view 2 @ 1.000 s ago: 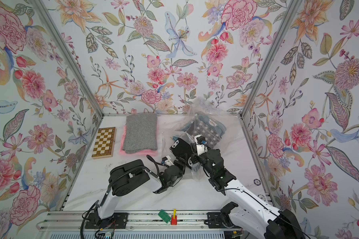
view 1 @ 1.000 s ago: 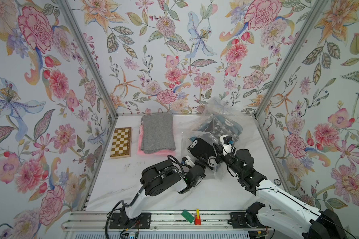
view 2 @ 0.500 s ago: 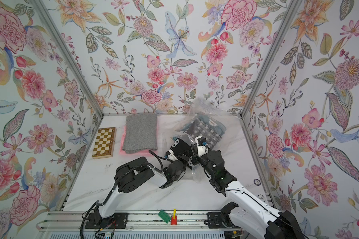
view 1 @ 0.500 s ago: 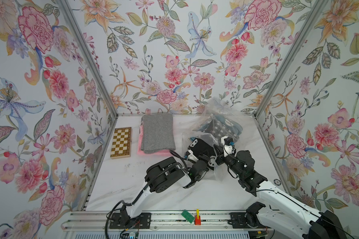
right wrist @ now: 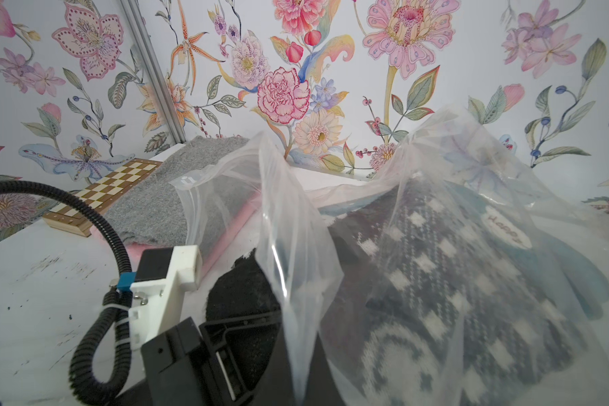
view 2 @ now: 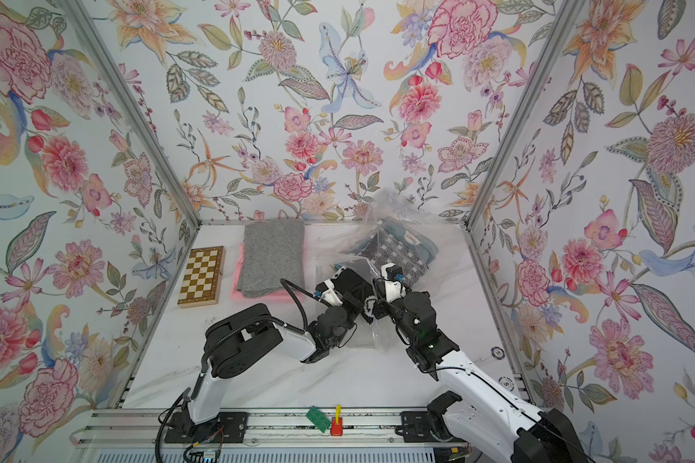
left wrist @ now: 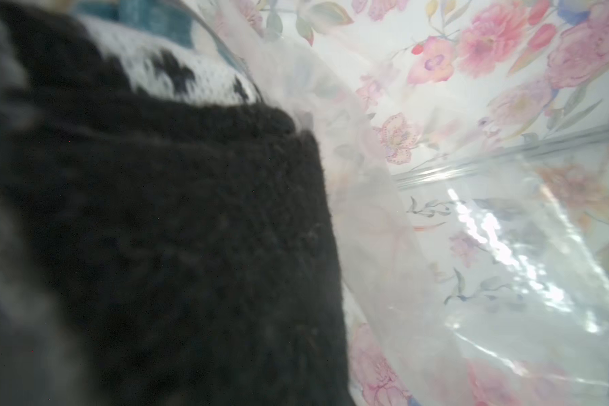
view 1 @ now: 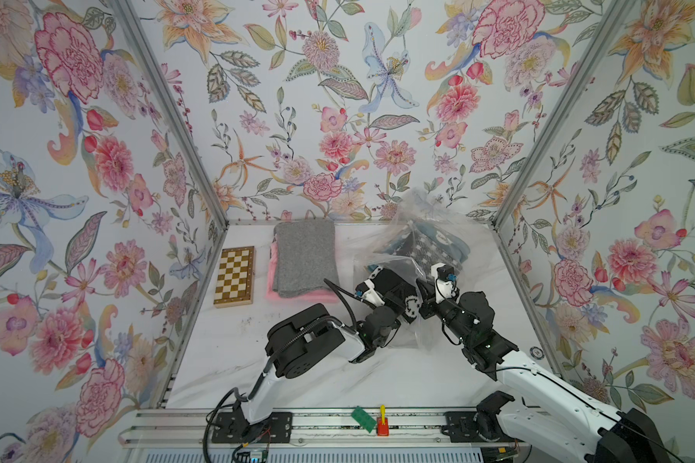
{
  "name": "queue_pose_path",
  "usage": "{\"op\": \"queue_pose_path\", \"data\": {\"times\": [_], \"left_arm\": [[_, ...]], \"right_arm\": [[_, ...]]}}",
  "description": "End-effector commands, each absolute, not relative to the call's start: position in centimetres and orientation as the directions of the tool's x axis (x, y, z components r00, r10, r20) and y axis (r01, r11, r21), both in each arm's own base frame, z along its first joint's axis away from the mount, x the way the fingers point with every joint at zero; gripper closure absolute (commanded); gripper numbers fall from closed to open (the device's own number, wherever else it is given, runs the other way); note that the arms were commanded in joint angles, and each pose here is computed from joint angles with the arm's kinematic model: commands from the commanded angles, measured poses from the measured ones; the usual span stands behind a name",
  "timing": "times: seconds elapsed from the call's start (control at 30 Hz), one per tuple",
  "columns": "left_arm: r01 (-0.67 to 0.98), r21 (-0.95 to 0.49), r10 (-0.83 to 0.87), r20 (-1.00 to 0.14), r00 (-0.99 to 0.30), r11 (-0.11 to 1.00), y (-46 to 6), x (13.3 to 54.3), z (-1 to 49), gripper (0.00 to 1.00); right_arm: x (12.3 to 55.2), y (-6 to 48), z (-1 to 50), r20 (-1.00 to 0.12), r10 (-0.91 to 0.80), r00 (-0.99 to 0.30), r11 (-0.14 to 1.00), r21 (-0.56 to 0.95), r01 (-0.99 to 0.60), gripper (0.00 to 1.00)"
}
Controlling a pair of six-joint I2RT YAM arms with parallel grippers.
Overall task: Take the blanket out of the vacuum bag
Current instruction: Take out the blanket from the vacuum bag.
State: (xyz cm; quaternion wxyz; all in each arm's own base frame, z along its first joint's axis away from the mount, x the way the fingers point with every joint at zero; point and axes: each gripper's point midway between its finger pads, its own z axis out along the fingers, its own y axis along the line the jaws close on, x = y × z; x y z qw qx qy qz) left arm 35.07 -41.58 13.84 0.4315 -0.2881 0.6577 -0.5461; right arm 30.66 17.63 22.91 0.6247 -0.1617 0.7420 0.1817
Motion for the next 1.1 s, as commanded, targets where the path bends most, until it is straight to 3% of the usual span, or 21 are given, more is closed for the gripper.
{"op": "queue_pose_path", "data": {"times": [0.0, 0.47, 0.83, 1.07], "left_arm": [[0.155, -0.962, -0.834, -0.273, -0.479, 0.226, -41.6, 34.5, 17.1, 1.00], [0.156, -0.969, -0.794, -0.248, -0.554, 0.194, -41.9, 31.1, 20.7, 1.00], [0.087, -0.958, -0.807, -0.276, -0.523, 0.272, -37.0, 28.4, 21.0, 1.00], [0.052, -0.971, -0.819, -0.225, -0.528, 0.233, -34.5, 26.9, 22.3, 1.00]], "right_arm": [[31.0, 16.5, 23.2, -0.988, 0.001, -0.153, 0.905, 0.066, -0.420, 1.00], [31.3, 15.6, 22.9, -0.989, -0.003, -0.149, 0.926, 0.054, -0.372, 1.00], [31.4, 16.0, 22.2, -0.986, -0.006, -0.166, 0.920, 0.060, -0.387, 1.00], [31.5, 15.9, 21.7, -0.984, -0.019, -0.176, 0.924, 0.050, -0.379, 1.00]]}}
